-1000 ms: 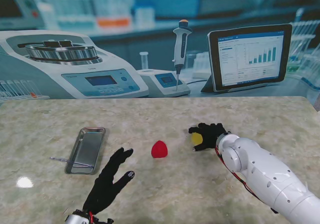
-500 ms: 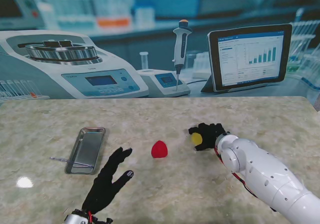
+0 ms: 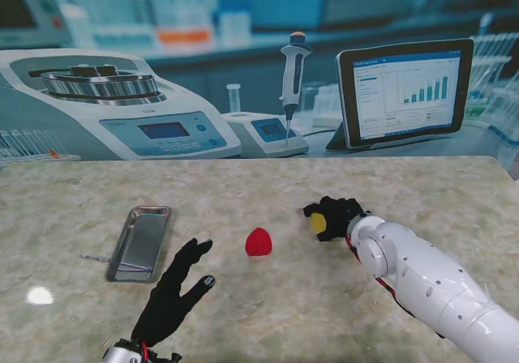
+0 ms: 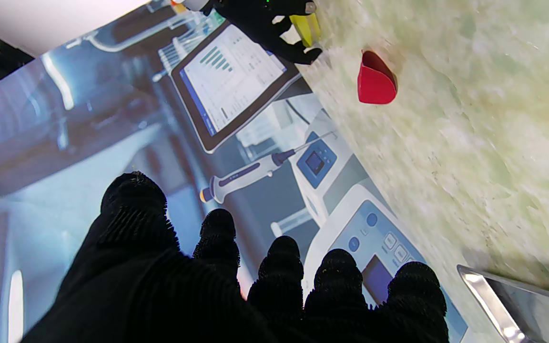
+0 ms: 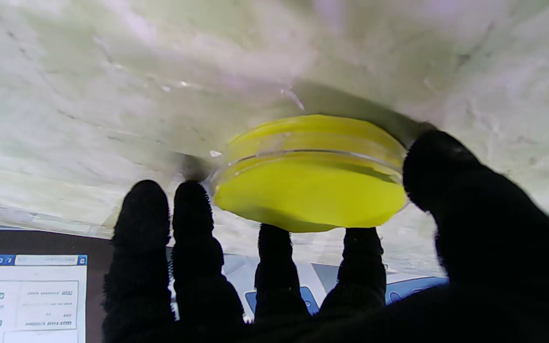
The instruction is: Line a culture dish with filter paper and press it flat with a glass rod
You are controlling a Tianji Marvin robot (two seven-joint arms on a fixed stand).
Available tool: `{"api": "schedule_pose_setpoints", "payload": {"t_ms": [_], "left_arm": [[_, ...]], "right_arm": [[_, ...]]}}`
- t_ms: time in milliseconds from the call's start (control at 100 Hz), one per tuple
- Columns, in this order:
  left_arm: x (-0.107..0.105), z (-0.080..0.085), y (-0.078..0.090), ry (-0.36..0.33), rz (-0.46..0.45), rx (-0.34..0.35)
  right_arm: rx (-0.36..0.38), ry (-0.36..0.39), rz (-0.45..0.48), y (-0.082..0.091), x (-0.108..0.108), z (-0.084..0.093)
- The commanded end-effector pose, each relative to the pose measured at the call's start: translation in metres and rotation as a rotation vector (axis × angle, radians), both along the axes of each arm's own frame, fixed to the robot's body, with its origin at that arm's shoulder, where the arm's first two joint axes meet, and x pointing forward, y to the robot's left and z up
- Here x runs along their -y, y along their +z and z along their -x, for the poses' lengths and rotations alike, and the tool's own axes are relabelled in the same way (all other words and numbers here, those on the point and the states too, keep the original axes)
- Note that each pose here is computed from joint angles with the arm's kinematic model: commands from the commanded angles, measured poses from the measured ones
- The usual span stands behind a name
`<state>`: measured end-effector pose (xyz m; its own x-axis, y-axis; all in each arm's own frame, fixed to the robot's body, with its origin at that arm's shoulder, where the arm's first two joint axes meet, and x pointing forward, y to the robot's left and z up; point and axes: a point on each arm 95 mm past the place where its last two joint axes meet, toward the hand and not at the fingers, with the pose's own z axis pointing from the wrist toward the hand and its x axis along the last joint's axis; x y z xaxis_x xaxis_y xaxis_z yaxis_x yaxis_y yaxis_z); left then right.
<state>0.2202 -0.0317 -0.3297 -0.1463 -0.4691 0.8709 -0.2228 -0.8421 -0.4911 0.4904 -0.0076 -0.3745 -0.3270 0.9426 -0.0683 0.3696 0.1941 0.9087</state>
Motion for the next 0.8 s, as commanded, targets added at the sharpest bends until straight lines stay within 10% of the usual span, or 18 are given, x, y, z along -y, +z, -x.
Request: {"api": "schedule_pose_setpoints", "payload": {"t_ms": [0,790], "left_arm": [[0.0005,0.0016,0.0008,0.001,0.004,-0.004],[-0.0011,0.0014,0.0009,0.008,0.005,-0.002]], "right_arm": [[-0.024,0.001,0.002,-0.0089,0.0008,0.0041],[0.026,0.018,0.001,-0.0013,-0.0007,0.0031]]}}
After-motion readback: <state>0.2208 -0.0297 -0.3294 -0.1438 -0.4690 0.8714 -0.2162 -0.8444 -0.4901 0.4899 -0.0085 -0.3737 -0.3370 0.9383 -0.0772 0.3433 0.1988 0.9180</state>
